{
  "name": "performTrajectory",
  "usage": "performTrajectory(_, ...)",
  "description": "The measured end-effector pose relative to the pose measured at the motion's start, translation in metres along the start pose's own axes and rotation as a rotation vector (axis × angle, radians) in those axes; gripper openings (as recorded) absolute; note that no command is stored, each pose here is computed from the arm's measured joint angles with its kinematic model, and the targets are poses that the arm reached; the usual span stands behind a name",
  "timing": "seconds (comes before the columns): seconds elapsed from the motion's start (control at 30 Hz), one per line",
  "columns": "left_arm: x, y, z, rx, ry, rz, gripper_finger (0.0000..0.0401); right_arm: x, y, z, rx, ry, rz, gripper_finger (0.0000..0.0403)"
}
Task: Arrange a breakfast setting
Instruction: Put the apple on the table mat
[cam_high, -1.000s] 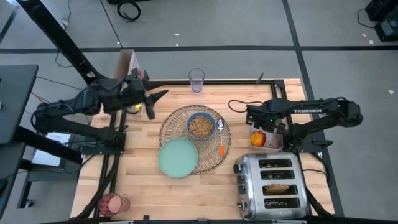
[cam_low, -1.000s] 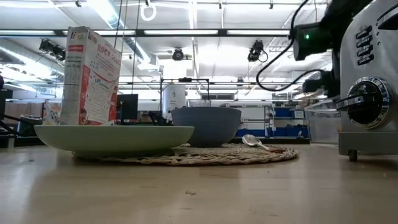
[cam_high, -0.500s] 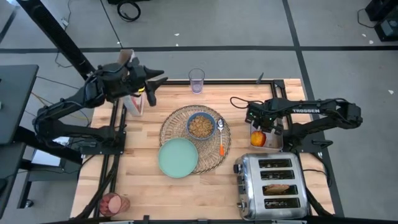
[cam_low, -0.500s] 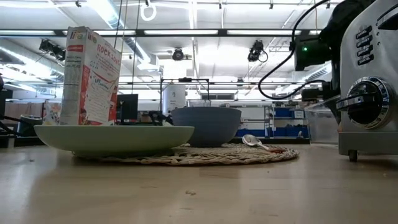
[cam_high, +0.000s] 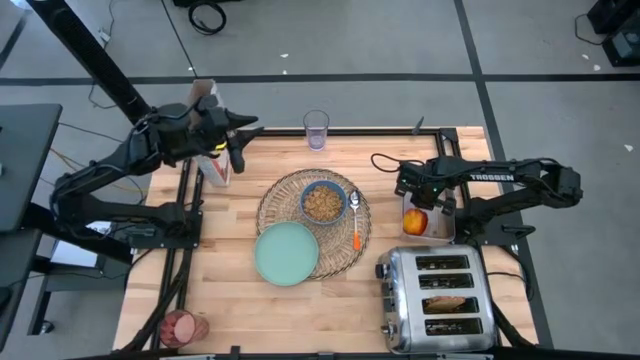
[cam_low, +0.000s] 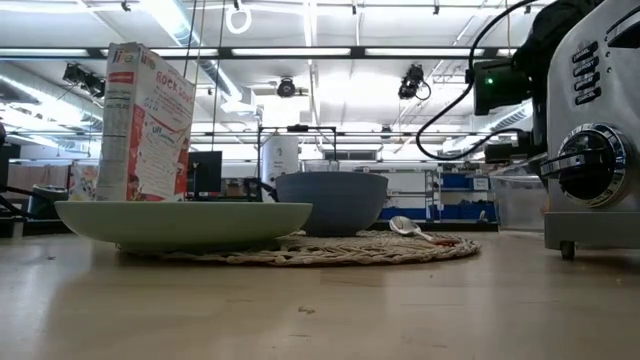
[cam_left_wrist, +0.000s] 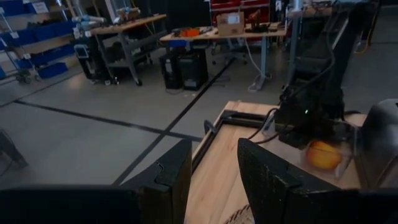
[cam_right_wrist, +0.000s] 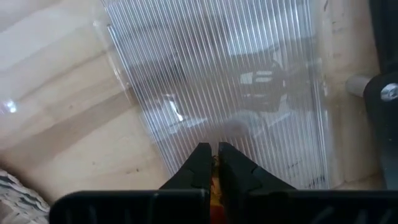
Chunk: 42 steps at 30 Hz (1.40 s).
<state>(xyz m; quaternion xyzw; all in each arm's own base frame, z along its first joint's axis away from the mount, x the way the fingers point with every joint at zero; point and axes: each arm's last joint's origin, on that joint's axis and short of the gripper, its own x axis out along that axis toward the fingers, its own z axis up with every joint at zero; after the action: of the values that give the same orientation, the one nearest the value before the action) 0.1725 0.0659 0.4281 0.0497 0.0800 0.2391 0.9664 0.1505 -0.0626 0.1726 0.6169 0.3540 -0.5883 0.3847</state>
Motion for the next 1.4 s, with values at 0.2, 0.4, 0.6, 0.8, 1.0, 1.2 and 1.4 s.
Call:
performTrajectory(0.2,-0.014,0.001,0.004,-0.005,-0.039,-0.003,0.0137,-0.022,0.003,0.002,-0.049,-0.08,-0.005,0.0017)
performTrajectory(0.4,-0.024,0.003,0.007,-0.044,-0.066,-0.016,0.0137,-0.08,0.014,0.004,-0.169,-0.231,0.017,0.0017)
performTrajectory(0.6,-0.037,0.003,0.01,-0.113,-0.109,-0.104,0.0137,-0.148,0.031,-0.003,-0.271,-0.4,0.231,0.0017)
performTrajectory(0.8,-0.056,0.006,0.014,-0.167,-0.162,-0.107,0.0137,-0.192,0.056,-0.022,-0.396,-0.487,0.494,0.0016)
performTrajectory(1.0,-0.071,0.009,0.015,-0.229,-0.191,-0.112,0.0137,-0.198,0.107,-0.051,-0.552,-0.531,0.725,0.0016)
performTrajectory(1.2,-0.082,0.01,0.01,-0.255,-0.159,-0.114,0.0137,-0.173,0.166,-0.08,-0.677,-0.538,0.896,0.0016)
performTrajectory(1.4,-0.091,0.011,0.008,-0.257,-0.154,-0.115,0.0137,-0.132,0.215,-0.099,-0.731,-0.527,0.996,0.0016)
